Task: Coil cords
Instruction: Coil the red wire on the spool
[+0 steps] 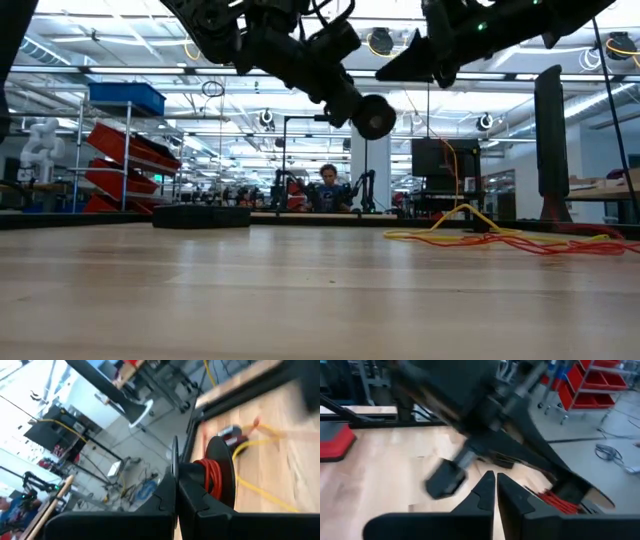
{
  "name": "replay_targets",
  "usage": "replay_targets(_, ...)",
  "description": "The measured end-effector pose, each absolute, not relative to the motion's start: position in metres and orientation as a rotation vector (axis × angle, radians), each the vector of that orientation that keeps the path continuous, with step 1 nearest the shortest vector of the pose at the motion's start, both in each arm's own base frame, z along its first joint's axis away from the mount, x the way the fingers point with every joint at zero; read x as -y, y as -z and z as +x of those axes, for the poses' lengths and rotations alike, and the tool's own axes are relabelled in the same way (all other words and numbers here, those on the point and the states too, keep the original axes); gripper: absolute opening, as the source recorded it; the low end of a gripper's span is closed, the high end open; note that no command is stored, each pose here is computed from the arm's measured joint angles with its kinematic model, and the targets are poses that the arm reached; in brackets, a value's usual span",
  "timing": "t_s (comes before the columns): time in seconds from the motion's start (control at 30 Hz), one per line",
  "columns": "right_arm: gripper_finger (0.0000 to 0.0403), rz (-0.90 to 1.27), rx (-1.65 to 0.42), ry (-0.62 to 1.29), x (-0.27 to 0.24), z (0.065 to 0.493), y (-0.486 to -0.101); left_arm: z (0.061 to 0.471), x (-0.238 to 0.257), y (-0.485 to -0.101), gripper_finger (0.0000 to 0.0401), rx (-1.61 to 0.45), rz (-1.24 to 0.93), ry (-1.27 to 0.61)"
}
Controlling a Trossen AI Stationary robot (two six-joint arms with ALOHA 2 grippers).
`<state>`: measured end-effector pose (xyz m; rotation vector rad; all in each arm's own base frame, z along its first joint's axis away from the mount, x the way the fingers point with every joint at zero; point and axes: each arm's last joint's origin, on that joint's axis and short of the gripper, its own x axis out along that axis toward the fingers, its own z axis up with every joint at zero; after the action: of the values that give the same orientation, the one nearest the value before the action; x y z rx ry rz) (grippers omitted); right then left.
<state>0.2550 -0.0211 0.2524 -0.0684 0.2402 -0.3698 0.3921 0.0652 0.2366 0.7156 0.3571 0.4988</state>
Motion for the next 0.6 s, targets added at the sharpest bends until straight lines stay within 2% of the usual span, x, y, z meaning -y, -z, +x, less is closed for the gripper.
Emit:
replay_targets(0.23,0.0023,-0.074,-0.262,0.366,0.021,0.262,-0.243,0.396,-0.066,-0.242,0.0,-0.234,0.68,-0.54)
replay_targets(0.6,0.0028,-0.062,-0.478,0.401,0.02,0.254,-0.222,0.394,-0.072,-0.241,0.0,-0.268,0.682,-0.548)
